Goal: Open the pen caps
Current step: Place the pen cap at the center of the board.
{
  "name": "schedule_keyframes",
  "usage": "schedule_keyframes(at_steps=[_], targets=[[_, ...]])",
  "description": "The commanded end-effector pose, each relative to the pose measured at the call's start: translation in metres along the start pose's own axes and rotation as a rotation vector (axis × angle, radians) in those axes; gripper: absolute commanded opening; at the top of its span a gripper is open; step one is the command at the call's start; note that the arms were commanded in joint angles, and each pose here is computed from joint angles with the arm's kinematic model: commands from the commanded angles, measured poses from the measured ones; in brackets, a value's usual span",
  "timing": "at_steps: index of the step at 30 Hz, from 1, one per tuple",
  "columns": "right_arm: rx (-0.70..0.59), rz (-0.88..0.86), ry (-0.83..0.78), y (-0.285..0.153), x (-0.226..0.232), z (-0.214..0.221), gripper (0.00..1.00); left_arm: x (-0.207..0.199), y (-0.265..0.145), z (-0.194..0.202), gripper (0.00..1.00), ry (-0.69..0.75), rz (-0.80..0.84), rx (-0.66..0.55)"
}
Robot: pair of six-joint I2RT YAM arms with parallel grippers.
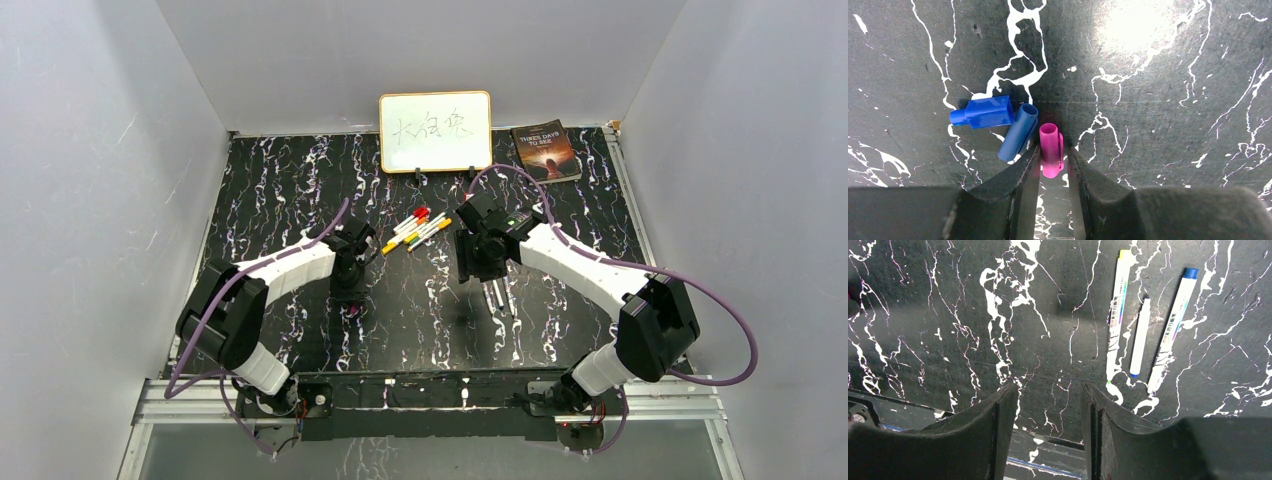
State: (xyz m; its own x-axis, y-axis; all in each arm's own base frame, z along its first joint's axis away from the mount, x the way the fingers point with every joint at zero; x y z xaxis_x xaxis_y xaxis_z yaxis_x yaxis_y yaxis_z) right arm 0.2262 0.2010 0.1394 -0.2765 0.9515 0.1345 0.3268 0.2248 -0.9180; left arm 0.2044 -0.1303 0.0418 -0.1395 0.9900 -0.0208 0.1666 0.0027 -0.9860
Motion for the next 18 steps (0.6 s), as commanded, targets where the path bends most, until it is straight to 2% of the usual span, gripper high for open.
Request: schedule_keyframes(at_steps=[1,7,11,15,18], targets=[[-0.060,-0.028,0.004,-0.005,0.006,-0.011,0.47,0.004,-0.003,-0.002,0.26,0.009,-0.019,-0.002],[-0.054,-0.033,0.006,-0.003,0.007,-0.009,0.47,0.000,-0.025,-0.013,0.28,-0.001,-0.003,-0.040],[-0.056,-0.042,0.008,-0.003,0.009,-0.010,0.50,-0.003,-0.051,-0.023,0.37,-0.013,0.019,-0.086],[-0.059,-0.055,0.014,-0.002,0.012,-0.011,0.59,-0.009,-0.081,-0.029,0.49,-0.036,0.083,-0.133],[-0.063,-0.066,0.018,-0.001,0.015,-0.015,0.72,-0.013,-0.103,-0.028,0.57,-0.053,0.149,-0.164]])
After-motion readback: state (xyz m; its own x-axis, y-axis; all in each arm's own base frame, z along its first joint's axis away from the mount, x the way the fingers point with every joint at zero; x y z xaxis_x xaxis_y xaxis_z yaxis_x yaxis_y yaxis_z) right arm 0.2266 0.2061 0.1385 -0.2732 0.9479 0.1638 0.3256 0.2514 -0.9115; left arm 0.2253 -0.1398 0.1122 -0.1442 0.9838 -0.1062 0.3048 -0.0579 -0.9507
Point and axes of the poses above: each gripper's point midway between its finger pads, its own y axis out along the fingers, its own x axis along the line the jaws close on, z = x × y, the point moved 3 cm from there along -y, back along the fingers, and after that the axes turned 8 degrees about -y, right-handed, at the moved point
